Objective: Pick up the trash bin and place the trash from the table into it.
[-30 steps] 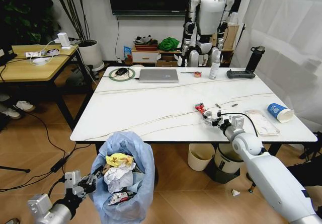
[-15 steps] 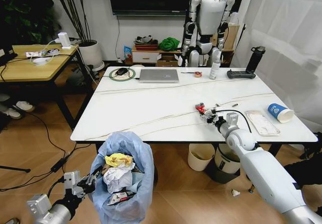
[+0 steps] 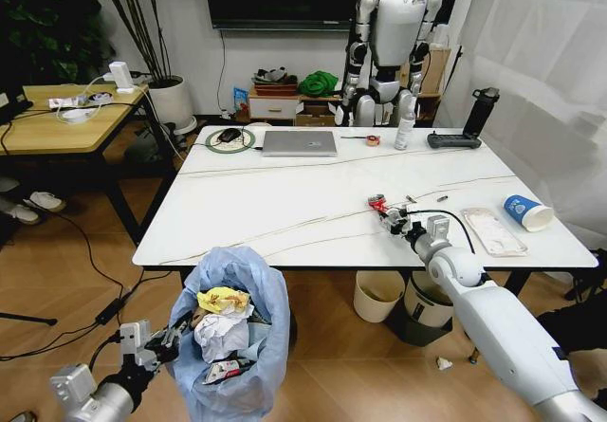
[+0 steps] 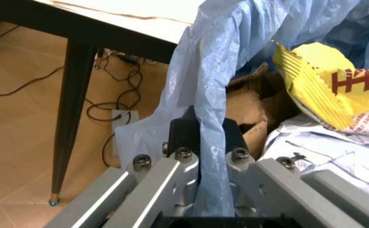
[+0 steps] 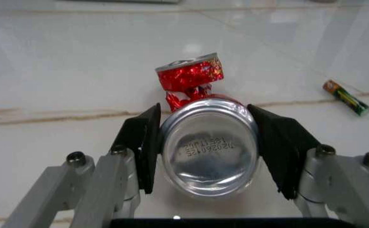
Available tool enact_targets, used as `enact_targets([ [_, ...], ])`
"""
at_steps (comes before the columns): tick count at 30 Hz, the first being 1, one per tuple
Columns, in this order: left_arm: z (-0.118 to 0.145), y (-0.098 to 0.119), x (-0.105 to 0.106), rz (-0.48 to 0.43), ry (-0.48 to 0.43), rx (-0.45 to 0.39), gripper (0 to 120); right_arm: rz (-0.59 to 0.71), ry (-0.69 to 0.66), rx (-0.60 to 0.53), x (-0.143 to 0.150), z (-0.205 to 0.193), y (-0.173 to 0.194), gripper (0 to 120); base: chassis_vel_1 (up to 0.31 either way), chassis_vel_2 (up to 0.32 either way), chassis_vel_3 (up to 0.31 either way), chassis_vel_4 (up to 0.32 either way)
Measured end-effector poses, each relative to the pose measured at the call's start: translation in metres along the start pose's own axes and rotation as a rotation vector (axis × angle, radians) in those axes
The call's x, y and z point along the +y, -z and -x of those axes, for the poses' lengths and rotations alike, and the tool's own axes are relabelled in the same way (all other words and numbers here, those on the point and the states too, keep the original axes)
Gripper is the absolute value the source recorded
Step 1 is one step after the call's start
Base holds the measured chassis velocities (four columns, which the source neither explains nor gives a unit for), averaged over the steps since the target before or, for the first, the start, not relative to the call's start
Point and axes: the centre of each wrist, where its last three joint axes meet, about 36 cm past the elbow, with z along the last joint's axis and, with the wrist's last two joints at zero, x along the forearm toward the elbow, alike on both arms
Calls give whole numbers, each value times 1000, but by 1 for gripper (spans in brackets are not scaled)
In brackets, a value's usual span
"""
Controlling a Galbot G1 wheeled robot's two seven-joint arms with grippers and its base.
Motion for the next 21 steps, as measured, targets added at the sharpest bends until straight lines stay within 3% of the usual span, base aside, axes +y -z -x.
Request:
enact_targets([
  [6,1,2,1,0,0,-1,0,28,95,-97,22,-4,44,48,0,0,0,0],
  [13,2,3,2,-3,1,-3,0,51,198,-157,48,-16,69,48,0,0,0,0],
  [17,2,7,3,3,1,-2,0,68,421,-233,104,-54,95,48,0,0,0,0],
  [18,2,7,3,3,1,-2,0,68,421,-233,104,-54,95,48,0,0,0,0],
  [21,1,11,3,9,2,-6,0,74,621,-256,154,-84,100,48,0,0,0,0],
])
